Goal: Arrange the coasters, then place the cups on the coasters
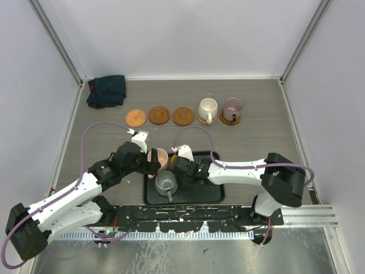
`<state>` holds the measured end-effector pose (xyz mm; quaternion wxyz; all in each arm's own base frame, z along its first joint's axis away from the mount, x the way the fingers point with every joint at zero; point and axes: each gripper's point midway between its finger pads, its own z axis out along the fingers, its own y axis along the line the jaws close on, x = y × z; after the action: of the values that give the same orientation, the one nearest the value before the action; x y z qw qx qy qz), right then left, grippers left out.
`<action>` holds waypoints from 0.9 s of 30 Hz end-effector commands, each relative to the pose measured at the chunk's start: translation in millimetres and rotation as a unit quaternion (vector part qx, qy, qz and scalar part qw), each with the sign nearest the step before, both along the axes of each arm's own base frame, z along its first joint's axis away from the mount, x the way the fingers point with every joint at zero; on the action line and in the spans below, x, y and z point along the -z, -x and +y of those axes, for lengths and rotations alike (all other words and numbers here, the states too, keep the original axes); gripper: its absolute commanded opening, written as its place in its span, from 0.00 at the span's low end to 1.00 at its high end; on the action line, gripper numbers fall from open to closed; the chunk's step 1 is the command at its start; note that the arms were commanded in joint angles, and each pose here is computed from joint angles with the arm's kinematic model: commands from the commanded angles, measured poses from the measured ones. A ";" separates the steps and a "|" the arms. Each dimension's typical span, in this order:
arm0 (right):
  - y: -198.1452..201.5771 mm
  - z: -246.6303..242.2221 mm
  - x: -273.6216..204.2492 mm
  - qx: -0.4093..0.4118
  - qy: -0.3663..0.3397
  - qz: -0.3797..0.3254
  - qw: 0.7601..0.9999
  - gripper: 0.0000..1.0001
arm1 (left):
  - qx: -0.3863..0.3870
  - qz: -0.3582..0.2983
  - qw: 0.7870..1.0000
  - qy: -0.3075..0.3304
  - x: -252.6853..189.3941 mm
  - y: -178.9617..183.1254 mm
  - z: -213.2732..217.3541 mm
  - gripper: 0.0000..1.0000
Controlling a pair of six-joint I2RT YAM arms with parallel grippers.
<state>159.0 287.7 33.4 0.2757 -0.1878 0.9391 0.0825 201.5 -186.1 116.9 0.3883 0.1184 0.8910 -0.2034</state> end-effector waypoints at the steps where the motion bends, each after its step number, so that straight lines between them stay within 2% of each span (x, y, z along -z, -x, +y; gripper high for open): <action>1: -10.2 16.3 -13.9 0.011 -0.028 -0.023 0.999 0.32 | 0.000 -0.013 1.000 0.019 -8.8 -5.3 -5.5 0.79; 5: -9.8 15.9 -12.9 0.010 -0.027 -0.022 0.999 0.20 | -0.001 -0.012 1.000 0.020 -8.4 -5.0 -5.4 0.79; 7: -9.4 16.5 -13.3 0.009 -0.028 -0.021 0.999 0.19 | -0.001 -0.012 1.000 0.020 -8.0 -4.5 -5.1 0.79; 9: -9.4 17.0 -15.1 0.009 -0.031 -0.022 0.999 0.22 | -0.002 -0.012 1.000 0.021 -8.4 -4.4 -4.8 0.79; 13: -11.3 16.0 -21.1 0.012 -0.036 -0.030 0.999 0.36 | -0.003 -0.013 1.000 0.023 -8.9 -3.9 -4.4 0.79; 18: -13.5 16.2 -24.6 0.014 -0.036 -0.036 0.999 0.43 | -0.005 -0.014 1.000 0.024 -9.2 -4.1 -4.0 0.79; 27: -16.1 20.7 -31.6 0.016 -0.045 -0.041 0.998 0.44 | -0.004 -0.012 1.000 0.024 -8.5 -4.2 -4.7 0.79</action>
<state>164.3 289.9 35.8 0.2872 -0.1841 0.9366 0.0798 200.2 -185.2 113.8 0.3852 0.1172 0.8927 -0.2024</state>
